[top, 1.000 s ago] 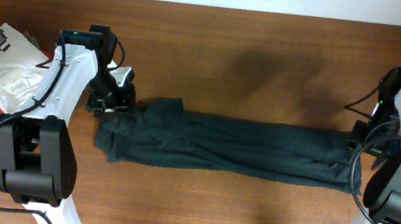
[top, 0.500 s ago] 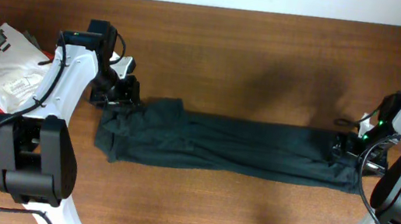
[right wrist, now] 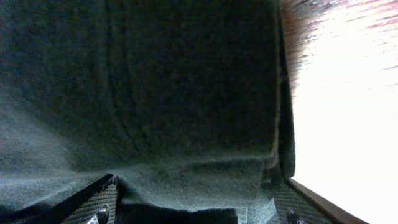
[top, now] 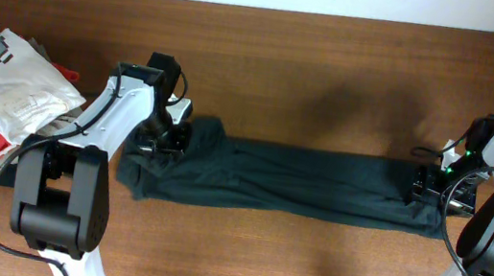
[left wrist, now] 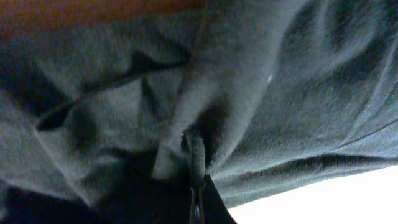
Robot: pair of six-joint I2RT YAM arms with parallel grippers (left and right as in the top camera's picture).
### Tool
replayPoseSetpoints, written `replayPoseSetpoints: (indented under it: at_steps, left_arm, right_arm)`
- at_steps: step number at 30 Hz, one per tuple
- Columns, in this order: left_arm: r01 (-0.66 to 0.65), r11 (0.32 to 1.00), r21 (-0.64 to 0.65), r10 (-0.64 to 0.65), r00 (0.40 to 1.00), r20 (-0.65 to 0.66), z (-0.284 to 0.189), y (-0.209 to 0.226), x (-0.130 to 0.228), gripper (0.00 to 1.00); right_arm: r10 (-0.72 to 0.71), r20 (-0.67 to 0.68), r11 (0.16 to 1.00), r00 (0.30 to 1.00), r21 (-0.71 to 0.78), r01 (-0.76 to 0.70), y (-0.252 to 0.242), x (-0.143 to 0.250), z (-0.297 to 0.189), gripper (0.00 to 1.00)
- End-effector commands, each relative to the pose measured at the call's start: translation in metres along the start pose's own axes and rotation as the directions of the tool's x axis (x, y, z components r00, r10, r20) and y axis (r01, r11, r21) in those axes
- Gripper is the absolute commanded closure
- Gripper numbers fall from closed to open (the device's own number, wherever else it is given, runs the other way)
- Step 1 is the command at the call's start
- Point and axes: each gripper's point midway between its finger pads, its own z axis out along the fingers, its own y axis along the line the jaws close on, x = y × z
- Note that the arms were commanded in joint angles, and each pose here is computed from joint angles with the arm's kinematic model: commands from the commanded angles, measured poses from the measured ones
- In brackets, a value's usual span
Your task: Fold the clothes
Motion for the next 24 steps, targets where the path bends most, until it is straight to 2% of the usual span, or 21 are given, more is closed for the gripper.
replayPoseSetpoints:
  at_steps: [1, 5, 7, 8, 9, 10, 11, 12, 14, 18, 19, 21, 22, 24]
  left_arm:
    - [-0.039, 0.999, -0.007, 0.039, 0.996, -0.074, -0.016, 0.0, 0.027, 1.0]
    - [-0.097, 0.995, 0.003, 0.096, 0.983, -0.157, -0.031, -0.002, 0.056, 1.0]
    - [-0.106, 0.994, -0.028, 0.102, 0.989, -0.106, -0.03, 0.004, 0.043, 1.0]
    - [-0.111, 0.993, -0.046, 0.107, 0.991, -0.079, -0.029, 0.006, 0.036, 0.95]
    - [-0.115, 0.991, -0.069, 0.112, 0.992, -0.055, -0.029, 0.01, 0.029, 0.85]
    - [-0.116, 0.989, -0.094, 0.113, 0.993, -0.036, -0.029, 0.014, 0.024, 0.71]
    - [-0.093, 0.987, -0.129, 0.092, 0.996, -0.013, -0.03, 0.019, 0.018, 0.47]
    - [-0.067, 0.987, -0.145, 0.071, 0.997, 0.021, -0.03, 0.021, 0.01, 0.38]
    - [-0.034, 0.99, -0.137, 0.051, 0.991, 0.124, -0.032, 0.019, -0.014, 0.32]
    - [-0.045, 0.992, -0.114, 0.076, 0.957, 0.279, -0.037, 0.012, -0.053, 0.33]
    - [-0.05, 0.992, -0.112, 0.081, 0.951, 0.299, -0.036, 0.011, -0.061, 0.39]
    - [-0.063, 0.995, -0.079, 0.085, 0.949, 0.302, -0.027, 0.005, -0.067, 0.45]
    - [-0.067, 0.996, -0.064, 0.083, 0.952, 0.293, -0.021, 0.004, -0.068, 0.53]
    - [-0.068, 0.997, -0.037, 0.075, 0.966, 0.248, -0.003, 0.003, -0.066, 0.55]
  right_arm:
    - [-0.008, 0.005, 1.0, 1.0, -0.026, 0.009, 0.004, 0.0, 0.004, 0.18]
    - [-0.008, 0.008, 1.0, 1.0, -0.025, 0.008, 0.003, 0.0, 0.004, 0.18]
    - [-0.009, 0.007, 1.0, 1.0, -0.025, 0.009, 0.003, 0.0, 0.004, 0.18]
    - [-0.009, 0.008, 1.0, 1.0, -0.025, 0.009, 0.004, 0.0, 0.004, 0.18]
    - [-0.008, 0.008, 1.0, 1.0, -0.025, 0.008, 0.003, 0.0, 0.004, 0.18]
    - [-0.009, 0.007, 1.0, 1.0, -0.025, 0.009, 0.004, 0.0, 0.004, 0.18]
    - [-0.009, 0.007, 1.0, 1.0, -0.025, 0.009, 0.004, 0.0, 0.004, 0.18]
    - [-0.009, 0.008, 1.0, 1.0, -0.025, 0.009, 0.003, -0.001, 0.004, 0.18]
    - [-0.009, 0.01, 1.0, 1.0, -0.025, 0.009, 0.003, -0.001, 0.004, 0.18]
    - [-0.009, 0.011, 1.0, 1.0, -0.025, 0.009, 0.003, -0.001, 0.004, 0.18]
    - [-0.009, 0.011, 1.0, 1.0, -0.025, 0.009, 0.003, -0.001, 0.004, 0.18]
    - [-0.009, 0.011, 1.0, 1.0, -0.025, 0.009, 0.003, -0.001, 0.004, 0.18]
    - [-0.009, 0.011, 1.0, 1.0, -0.025, 0.009, 0.003, -0.001, 0.004, 0.18]
    - [-0.009, 0.011, 1.0, 1.0, -0.025, 0.009, 0.003, -0.001, 0.004, 0.18]
